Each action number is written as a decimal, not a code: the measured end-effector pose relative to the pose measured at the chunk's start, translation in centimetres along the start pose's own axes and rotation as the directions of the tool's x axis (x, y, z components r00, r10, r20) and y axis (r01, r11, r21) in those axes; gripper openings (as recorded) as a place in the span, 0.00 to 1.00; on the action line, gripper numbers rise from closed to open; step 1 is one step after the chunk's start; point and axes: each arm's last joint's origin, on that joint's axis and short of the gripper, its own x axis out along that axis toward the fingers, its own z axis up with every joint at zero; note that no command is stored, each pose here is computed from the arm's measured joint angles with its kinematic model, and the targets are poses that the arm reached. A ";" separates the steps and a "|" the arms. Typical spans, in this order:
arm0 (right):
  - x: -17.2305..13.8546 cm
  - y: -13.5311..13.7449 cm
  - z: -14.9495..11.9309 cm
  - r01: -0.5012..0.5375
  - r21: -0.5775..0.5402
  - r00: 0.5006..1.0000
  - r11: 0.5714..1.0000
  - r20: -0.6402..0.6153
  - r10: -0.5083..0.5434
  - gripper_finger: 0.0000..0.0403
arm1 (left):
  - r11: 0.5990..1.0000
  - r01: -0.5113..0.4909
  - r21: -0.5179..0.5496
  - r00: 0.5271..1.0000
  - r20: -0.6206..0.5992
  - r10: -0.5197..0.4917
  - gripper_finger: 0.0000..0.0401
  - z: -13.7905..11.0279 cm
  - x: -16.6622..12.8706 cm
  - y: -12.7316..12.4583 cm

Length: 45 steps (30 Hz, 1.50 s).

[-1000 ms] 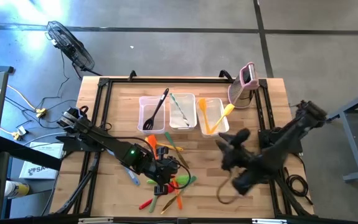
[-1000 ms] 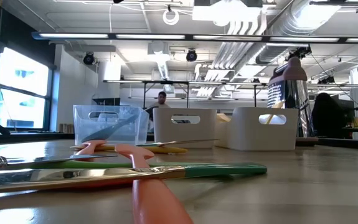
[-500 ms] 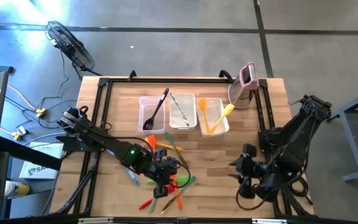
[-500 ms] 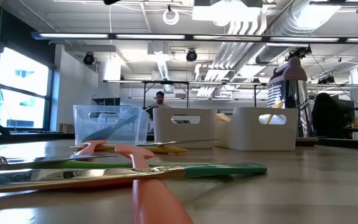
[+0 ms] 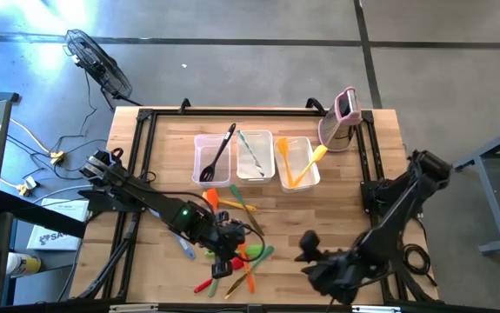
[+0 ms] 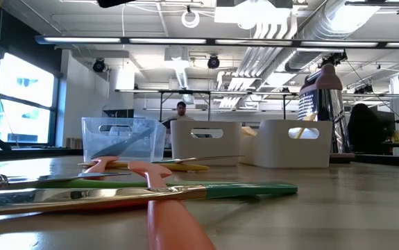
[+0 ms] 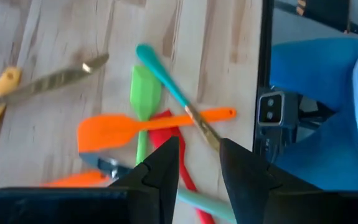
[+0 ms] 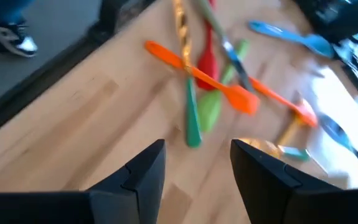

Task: Pick & Place Kitchen Items
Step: Put the bottom green knife into the left white bin

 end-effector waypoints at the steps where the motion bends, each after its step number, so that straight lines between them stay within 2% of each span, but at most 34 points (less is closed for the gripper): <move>1: 0.7 -0.1 0.2 -0.026 -0.011 1.000 1.000 0.011 0.026 0.43 | 1.000 -0.006 -0.010 1.000 -0.013 0.006 0.28 -0.1 0.0 0.1; 9: 4.1 -3.0 0.4 -0.220 0.016 0.974 0.975 0.054 0.219 0.43 | 0.988 -0.058 -0.143 0.994 -0.095 0.044 0.28 -1.3 -0.1 0.0; 15: 6.0 -4.5 0.9 -0.189 -0.034 0.973 0.981 0.129 0.192 0.43 | 0.982 -0.059 -0.179 0.987 -0.157 0.030 0.28 -3.9 -0.5 -2.3; 20: 8.4 -4.4 0.7 -0.171 -0.095 0.976 0.981 0.121 0.181 0.43 | 0.976 -0.093 -0.197 0.992 -0.102 0.074 0.28 -6.3 -1.1 -4.5; 28: 12.9 -3.1 -0.1 -0.158 -0.135 0.982 0.978 0.087 0.170 0.43 | 0.967 -0.144 -0.211 0.983 0.080 0.164 0.28 -9.1 -2.1 -6.7; 33: 14.8 -3.1 -0.9 -0.164 -0.119 0.985 0.979 0.042 0.170 0.43 | 0.964 -0.170 -0.204 0.963 0.175 0.206 0.28 -9.6 -2.4 -7.1; 45: 16.3 -3.7 -2.2 -0.211 -0.051 0.978 0.976 -0.015 0.210 0.43 | 0.962 -0.195 -0.192 0.945 0.224 0.237 0.28 -9.4 -2.4 -7.0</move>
